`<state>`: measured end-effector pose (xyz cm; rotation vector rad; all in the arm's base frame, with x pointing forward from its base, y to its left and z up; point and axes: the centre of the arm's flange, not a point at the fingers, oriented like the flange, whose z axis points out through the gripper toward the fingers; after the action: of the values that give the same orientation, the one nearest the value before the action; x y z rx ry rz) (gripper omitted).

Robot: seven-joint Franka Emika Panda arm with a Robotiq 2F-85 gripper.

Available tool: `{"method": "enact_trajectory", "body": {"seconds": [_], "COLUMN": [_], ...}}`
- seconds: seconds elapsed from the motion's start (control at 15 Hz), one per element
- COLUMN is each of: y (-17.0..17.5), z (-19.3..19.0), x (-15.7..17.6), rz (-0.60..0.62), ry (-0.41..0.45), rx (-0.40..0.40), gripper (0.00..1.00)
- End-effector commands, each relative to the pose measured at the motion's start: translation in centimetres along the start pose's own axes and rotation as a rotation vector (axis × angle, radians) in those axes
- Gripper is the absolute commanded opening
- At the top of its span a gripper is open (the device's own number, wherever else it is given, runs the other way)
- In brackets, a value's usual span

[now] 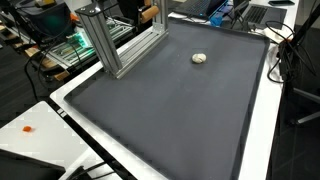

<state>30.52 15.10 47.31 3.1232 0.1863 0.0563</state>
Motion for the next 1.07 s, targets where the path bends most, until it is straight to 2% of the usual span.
{"method": "enact_trajectory", "body": {"seconds": [0.0, 0.53, 0.6, 0.67, 0.73, 0.8, 1.0], "y": [0.08, 0.13, 0.14, 0.14, 0.14, 0.15, 0.51], "z": [0.85, 1.17, 1.18, 1.17, 1.18, 1.21, 1.35], "x": [-1.22, -1.10, -1.09, -1.09, -1.10, -1.10, -0.99], "rz": [0.019, 0.027, 0.028, 0.028, 0.027, 0.028, 0.037], "ry": [0.000, 0.005, 0.005, 0.005, 0.004, 0.003, 0.000], "rx": [0.019, 0.022, 0.021, 0.019, 0.019, 0.019, 0.019], "gripper": [0.99, 0.83, 0.75, 0.71, 0.59, 0.42, 0.22]}}
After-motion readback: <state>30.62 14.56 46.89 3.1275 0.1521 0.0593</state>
